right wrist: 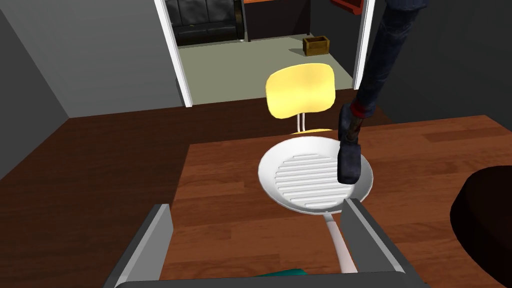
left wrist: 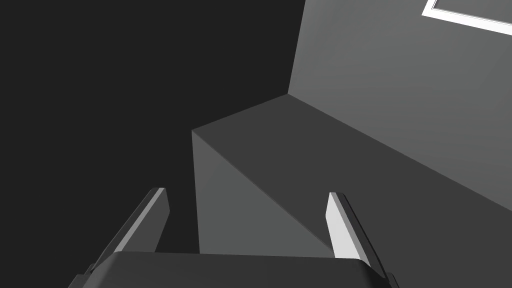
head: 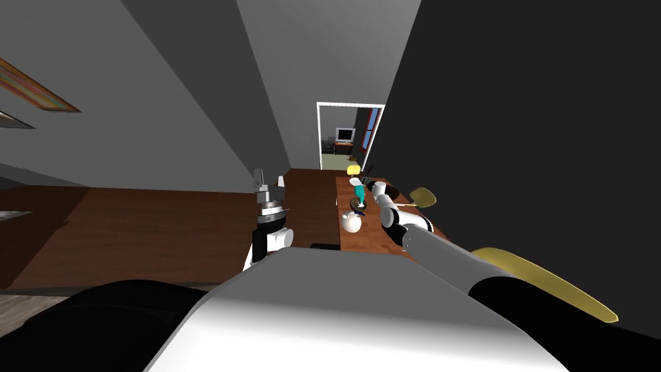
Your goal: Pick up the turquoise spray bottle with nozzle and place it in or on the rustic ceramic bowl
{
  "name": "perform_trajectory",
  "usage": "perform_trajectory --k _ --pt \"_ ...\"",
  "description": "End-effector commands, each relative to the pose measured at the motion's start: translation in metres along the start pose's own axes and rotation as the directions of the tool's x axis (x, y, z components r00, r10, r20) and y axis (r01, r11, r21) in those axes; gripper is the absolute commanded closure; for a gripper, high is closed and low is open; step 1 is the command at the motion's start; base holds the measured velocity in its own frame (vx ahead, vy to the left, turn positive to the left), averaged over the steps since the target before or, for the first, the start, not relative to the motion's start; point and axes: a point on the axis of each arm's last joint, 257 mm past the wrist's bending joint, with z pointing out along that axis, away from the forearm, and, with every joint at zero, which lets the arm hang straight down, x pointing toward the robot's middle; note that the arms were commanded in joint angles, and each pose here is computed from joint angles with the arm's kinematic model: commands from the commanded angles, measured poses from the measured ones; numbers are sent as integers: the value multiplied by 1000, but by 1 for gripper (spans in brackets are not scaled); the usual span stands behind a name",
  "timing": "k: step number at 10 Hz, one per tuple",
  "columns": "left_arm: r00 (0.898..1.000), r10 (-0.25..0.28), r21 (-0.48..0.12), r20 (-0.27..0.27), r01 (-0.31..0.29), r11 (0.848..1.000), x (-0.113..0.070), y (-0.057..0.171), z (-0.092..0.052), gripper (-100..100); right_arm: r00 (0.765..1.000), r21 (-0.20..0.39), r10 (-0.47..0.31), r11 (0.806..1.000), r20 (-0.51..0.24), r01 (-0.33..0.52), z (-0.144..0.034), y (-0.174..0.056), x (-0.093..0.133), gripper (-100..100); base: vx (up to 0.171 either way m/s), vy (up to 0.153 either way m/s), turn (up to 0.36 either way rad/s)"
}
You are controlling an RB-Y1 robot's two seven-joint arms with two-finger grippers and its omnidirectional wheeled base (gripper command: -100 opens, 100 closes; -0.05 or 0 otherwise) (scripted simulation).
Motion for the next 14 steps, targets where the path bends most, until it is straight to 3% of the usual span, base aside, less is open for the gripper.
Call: perform_trajectory --k 1,3,12,13,14 --pt "1000 0 0 0 0 1000 0 0 0 0 1000 3 -3 1000 -2 3 1 1 5 -100 2 -4 -12" --pt "1000 0 0 0 0 1000 0 0 0 0 1000 6 -7 1000 -5 7 3 2 15 -100 -4 10 24" --pt "1000 0 0 0 0 1000 0 0 0 0 1000 6 -7 1000 -5 7 3 2 15 -100 0 4 1" --pt "1000 0 0 0 0 1000 0 0 0 0 1000 46 -6 999 -23 7 0 -2 29 -100 108 58 -405" --pt "1000 0 0 0 0 1000 0 0 0 0 999 50 -42 998 -15 43 0 -5 24 -100 121 104 -330"
